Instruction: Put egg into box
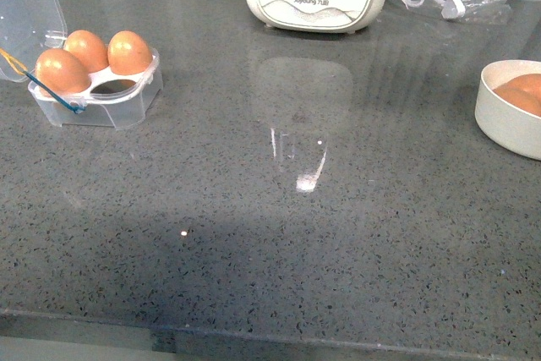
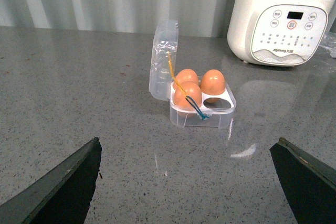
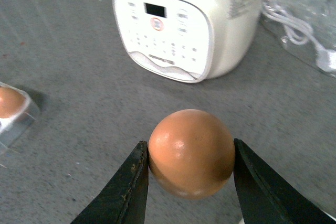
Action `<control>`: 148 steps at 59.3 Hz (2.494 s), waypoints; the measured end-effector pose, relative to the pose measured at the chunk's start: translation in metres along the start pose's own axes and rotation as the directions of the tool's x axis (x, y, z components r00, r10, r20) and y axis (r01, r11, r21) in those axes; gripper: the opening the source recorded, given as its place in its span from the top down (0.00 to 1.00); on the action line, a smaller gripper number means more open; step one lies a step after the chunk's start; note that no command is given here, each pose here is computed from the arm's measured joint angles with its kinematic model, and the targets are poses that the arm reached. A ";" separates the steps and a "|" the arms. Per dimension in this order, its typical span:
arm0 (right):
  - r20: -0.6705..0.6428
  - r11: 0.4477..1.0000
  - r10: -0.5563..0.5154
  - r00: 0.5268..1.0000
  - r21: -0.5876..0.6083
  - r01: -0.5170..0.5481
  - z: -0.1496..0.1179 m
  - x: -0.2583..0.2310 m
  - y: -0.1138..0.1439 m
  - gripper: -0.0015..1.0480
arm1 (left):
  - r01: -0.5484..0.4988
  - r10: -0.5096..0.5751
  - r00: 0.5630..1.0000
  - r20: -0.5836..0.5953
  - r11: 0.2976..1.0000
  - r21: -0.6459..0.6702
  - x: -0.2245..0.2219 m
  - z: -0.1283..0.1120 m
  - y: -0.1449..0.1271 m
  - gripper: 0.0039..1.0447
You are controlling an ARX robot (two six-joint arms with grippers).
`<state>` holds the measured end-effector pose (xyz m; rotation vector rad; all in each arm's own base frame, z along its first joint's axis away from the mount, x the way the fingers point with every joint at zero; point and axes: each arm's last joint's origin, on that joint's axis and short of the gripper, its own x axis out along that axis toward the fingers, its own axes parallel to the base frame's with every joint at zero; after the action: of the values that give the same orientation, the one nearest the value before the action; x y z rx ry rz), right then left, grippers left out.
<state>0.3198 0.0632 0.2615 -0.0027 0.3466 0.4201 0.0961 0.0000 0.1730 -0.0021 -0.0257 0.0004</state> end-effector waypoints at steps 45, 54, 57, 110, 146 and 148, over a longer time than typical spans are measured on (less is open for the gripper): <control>-0.130 0.860 0.476 0.870 -0.138 -0.491 -0.011 0.105 0.161 0.63 | 0.000 0.000 1.000 0.000 1.000 0.000 0.000 0.000 0.000 0.06; -0.133 0.866 0.464 0.876 -0.143 -0.480 -0.008 0.115 0.168 0.63 | 0.000 0.000 1.000 0.000 1.000 0.000 0.000 0.000 0.000 0.06; -0.138 0.866 0.462 0.876 -0.142 -0.479 -0.007 0.119 0.170 0.63 | 0.000 0.000 1.000 0.000 1.000 0.000 0.000 0.000 0.000 0.06; -0.215 0.864 0.447 0.868 -0.147 -0.482 -0.018 0.140 0.198 0.63 | 0.000 0.000 1.000 0.000 1.000 0.000 0.000 0.000 0.000 0.06; -0.189 0.865 0.462 0.867 -0.119 -0.487 -0.013 0.137 0.199 0.07 | 0.000 0.000 1.000 0.000 1.000 0.000 0.000 0.000 0.000 0.06; -0.179 0.867 0.462 0.869 -0.117 -0.485 -0.011 0.135 0.197 0.07 | 0.000 0.000 1.000 0.000 1.000 0.000 0.000 0.000 0.000 0.06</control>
<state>0.3527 0.2966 0.2202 -0.1065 0.4588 0.9427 0.0961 0.0000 0.1730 -0.0021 -0.0257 0.0004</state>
